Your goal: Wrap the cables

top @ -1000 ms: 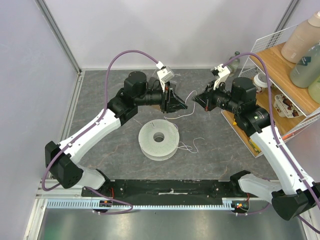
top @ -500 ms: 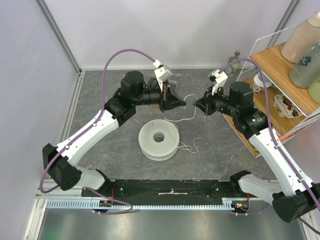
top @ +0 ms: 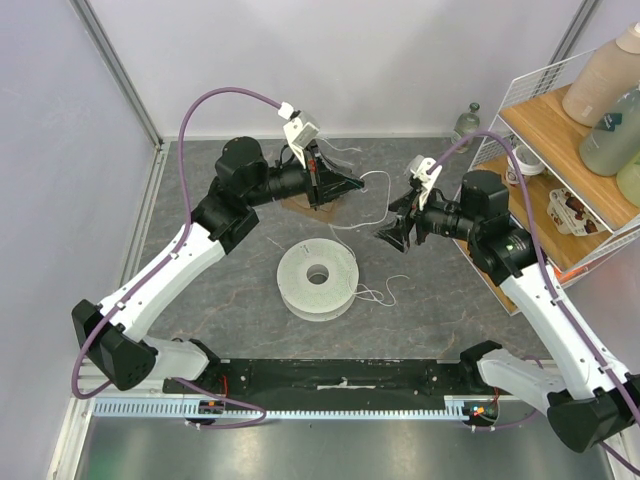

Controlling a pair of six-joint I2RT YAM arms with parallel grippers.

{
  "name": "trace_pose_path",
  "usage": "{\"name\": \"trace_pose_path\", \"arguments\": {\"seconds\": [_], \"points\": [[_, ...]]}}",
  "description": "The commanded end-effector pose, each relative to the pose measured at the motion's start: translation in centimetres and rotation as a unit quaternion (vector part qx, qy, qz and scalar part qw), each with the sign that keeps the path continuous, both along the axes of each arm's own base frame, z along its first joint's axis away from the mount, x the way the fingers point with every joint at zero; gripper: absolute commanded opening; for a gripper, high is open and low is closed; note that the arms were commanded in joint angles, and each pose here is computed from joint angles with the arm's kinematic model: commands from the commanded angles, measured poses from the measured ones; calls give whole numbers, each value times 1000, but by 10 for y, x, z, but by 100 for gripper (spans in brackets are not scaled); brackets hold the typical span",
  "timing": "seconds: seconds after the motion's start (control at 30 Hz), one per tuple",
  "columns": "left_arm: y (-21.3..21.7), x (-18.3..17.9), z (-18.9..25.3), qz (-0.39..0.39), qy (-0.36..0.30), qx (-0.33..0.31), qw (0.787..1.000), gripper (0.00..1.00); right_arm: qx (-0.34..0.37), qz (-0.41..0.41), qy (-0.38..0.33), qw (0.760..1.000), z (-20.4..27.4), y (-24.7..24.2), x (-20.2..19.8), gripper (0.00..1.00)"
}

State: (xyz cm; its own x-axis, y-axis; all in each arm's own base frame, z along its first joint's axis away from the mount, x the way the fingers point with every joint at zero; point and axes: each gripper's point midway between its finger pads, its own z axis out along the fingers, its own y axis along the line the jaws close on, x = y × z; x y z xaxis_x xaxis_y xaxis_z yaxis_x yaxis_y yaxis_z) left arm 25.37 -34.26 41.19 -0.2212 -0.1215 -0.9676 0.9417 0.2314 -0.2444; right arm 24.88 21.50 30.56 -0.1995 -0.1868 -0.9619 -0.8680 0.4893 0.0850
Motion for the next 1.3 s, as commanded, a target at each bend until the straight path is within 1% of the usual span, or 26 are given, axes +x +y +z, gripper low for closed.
{"name": "trace_pose_path", "arguments": {"seconds": [0.0, 0.07, 0.13, 0.17, 0.27, 0.33, 0.4, 0.5, 0.57, 0.7, 0.83, 0.93, 1.13, 1.17, 1.2, 1.27], "points": [[4, -6, 22, -2, -4, -24, 1000, 2, -26, -42, -124, 991, 42, -19, 12, 84], [7, -1, 15, 17, 6, -15, 1000, 2, -43, -83, -179, 979, 59, -34, 20, 89], [9, 2, 9, 29, 21, -10, 999, 2, -39, -127, -231, 964, 80, -50, 22, 92], [9, 1, 7, 30, 32, -10, 999, 2, -32, -132, -257, 957, 90, -53, 20, 93], [6, 1, -1, 29, 62, -7, 998, 2, 0, -97, -331, 939, 116, -45, 4, 93], [5, 1, -4, 29, 79, -8, 996, 2, 22, -55, -352, 934, 127, -31, -4, 95], [3, 0, -6, 28, 91, -9, 995, 2, 39, -41, -375, 925, 137, -22, -2, 97], [2, -4, -6, 20, 95, -10, 995, 2, 47, -29, -405, 913, 145, -9, 1, 98], [0, -7, -6, 12, 96, -10, 995, 2, 43, 1, -413, 910, 143, 5, -3, 97], [-1, -14, -2, 1, 93, -15, 996, 2, 33, 42, -418, 907, 132, 27, -10, 92], [0, -18, 1, 0, 95, -20, 995, 2, 4, 25, -426, 904, 118, 32, 0, 87], [0, -21, 2, -7, 103, -25, 994, 2, -8, 10, -452, 892, 113, 30, 4, 82], [1, -25, 6, -14, 104, -33, 994, 2, -41, -4, -454, 890, 96, 30, 14, 81], [1, -26, 6, -15, 104, -33, 994, 2, -42, -7, -454, 890, 95, 30, 15, 79], [1, -27, 6, -18, 105, -33, 994, 2, -43, -9, -454, 890, 94, 29, 15, 75], [2, -28, 6, -19, 108, -34, 993, 2, -40, -15, -455, 889, 96, 28, 15, 63]]}}
